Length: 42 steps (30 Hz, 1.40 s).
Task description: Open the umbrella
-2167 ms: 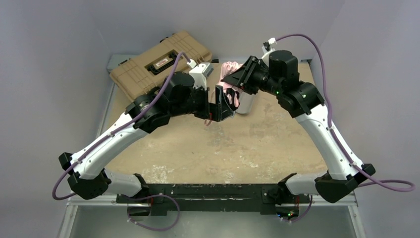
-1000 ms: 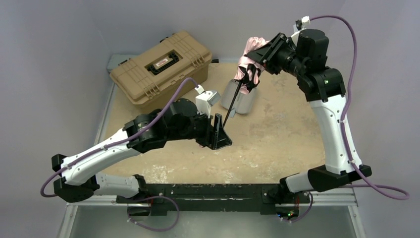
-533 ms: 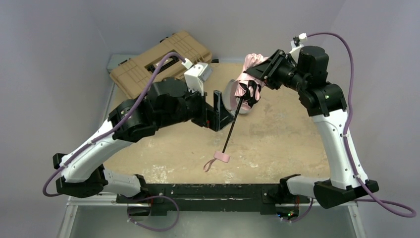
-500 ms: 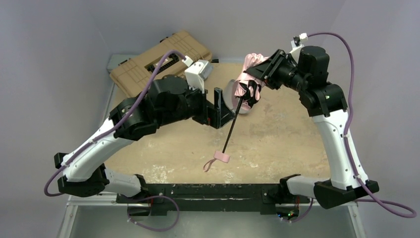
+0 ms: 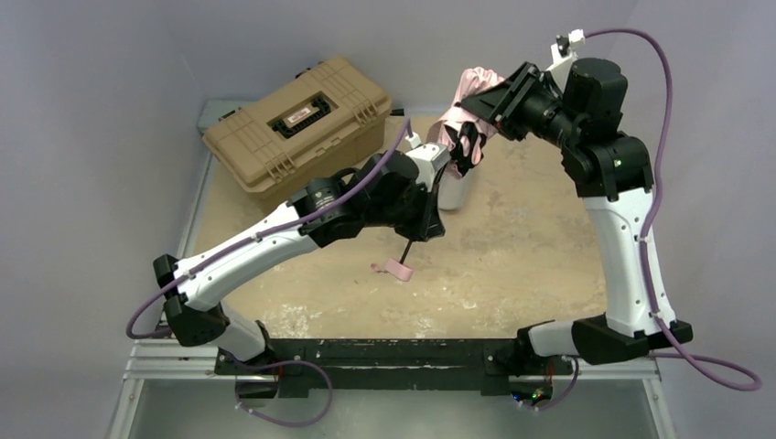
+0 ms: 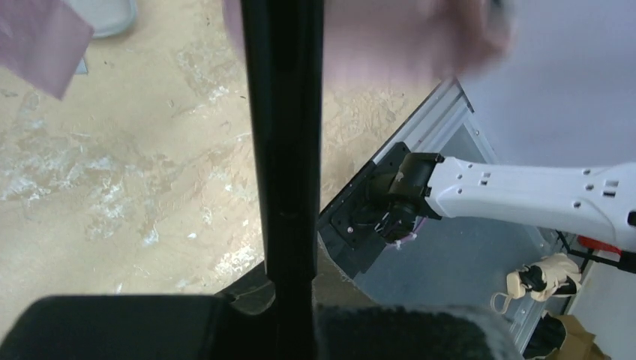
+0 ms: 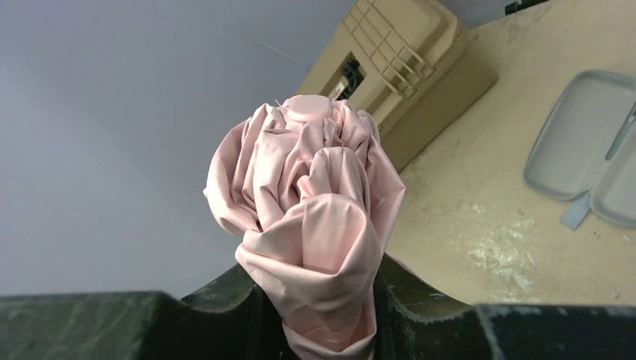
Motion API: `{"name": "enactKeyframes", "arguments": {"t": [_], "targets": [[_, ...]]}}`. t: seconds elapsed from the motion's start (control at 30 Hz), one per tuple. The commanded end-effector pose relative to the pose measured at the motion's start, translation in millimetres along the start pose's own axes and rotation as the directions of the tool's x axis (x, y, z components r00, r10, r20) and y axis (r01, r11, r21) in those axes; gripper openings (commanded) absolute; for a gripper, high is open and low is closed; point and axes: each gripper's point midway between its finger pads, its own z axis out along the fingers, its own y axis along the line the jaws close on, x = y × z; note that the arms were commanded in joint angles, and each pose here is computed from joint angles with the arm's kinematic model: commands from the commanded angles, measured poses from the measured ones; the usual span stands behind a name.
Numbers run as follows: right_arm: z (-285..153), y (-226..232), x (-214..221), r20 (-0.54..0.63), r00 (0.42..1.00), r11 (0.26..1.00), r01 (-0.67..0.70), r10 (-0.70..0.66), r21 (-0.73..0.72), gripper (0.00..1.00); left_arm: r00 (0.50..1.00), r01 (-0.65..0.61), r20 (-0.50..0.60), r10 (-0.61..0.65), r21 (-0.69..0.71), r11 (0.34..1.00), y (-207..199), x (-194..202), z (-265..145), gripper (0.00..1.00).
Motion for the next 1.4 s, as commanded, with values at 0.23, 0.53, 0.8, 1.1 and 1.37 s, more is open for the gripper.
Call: {"name": "enactKeyframes", "arguments": {"t": [0.23,0.53,0.8,1.1,1.37], "targets": [[14,-1,-130,0.253,0.964,0.996,-0.066,0.079,-0.06,0.0,0.996,0.066,-0.068,-0.06,0.095,0.993,19,79,-66,0.0],[21,-34,-107,0.184,0.976,0.993,-0.105,0.113,-0.049,0.0,0.995,0.078,0.052,-0.083,0.101,0.992,26,74,-119,0.89],[19,-34,-48,0.046,0.994,0.993,-0.1,0.103,-0.059,0.0,0.984,0.009,0.177,-0.032,0.134,0.991,-4,-23,-103,1.0],[8,-13,-23,-0.029,0.996,0.991,-0.092,0.089,-0.099,0.0,0.988,0.011,0.151,-0.039,0.18,0.984,-6,-60,-57,0.92],[6,-7,-8,-0.082,0.992,0.986,-0.11,0.1,-0.123,0.0,0.989,0.009,0.142,-0.045,0.242,0.97,-17,-72,-30,0.63]]}}
